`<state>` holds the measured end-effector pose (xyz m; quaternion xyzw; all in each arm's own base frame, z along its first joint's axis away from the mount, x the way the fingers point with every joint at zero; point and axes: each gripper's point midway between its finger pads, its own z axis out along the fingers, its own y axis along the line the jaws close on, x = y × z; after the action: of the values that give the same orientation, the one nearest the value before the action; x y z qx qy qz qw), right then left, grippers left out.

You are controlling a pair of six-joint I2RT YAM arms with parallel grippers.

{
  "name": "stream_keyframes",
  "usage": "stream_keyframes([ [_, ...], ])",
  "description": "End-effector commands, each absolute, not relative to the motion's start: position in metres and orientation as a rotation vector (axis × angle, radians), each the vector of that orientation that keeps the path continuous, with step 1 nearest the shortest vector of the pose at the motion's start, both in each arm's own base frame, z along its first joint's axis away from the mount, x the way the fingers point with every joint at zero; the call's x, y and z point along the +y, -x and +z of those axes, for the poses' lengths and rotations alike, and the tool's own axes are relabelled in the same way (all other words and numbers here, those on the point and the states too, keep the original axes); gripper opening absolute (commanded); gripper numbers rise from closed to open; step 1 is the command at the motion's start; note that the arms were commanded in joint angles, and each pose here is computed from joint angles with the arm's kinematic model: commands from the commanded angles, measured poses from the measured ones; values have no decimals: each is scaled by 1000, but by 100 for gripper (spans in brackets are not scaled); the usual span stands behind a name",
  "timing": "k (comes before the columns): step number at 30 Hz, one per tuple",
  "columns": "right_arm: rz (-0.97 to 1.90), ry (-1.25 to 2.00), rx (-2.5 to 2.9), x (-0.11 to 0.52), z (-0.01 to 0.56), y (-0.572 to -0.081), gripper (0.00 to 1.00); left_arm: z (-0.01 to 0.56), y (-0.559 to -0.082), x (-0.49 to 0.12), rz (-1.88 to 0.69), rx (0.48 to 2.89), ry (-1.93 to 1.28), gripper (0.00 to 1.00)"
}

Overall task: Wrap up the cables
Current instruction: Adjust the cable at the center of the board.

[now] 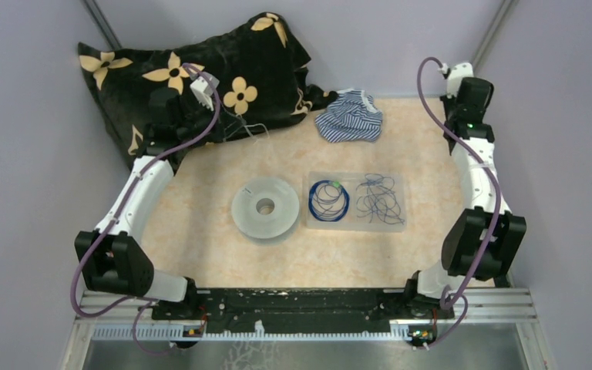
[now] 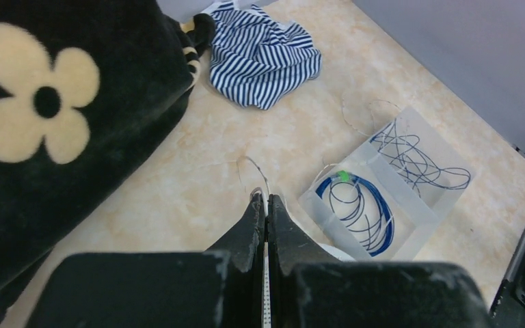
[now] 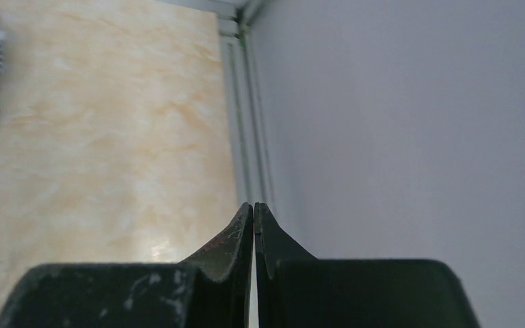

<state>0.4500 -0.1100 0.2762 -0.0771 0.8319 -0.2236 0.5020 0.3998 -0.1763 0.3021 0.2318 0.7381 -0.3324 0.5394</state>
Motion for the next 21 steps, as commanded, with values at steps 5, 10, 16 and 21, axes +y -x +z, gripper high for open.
stream_keyframes([
  [5, -689, 68, 1985, -173, 285, -449, 4, 342, -399, -161, -728, 1672, -575, 0],
  [10, -222, 249, 1990, -96, 283, -453, 15, 353, -392, -175, -848, 1643, -601, 0],
  [16, 256, 525, 1876, 50, 308, -443, 35, 371, -390, -195, -1015, 1625, -567, 0],
  [21, 567, 710, 1740, 158, 328, -419, 48, 372, -387, -212, -1080, 1643, -562, 0],
])
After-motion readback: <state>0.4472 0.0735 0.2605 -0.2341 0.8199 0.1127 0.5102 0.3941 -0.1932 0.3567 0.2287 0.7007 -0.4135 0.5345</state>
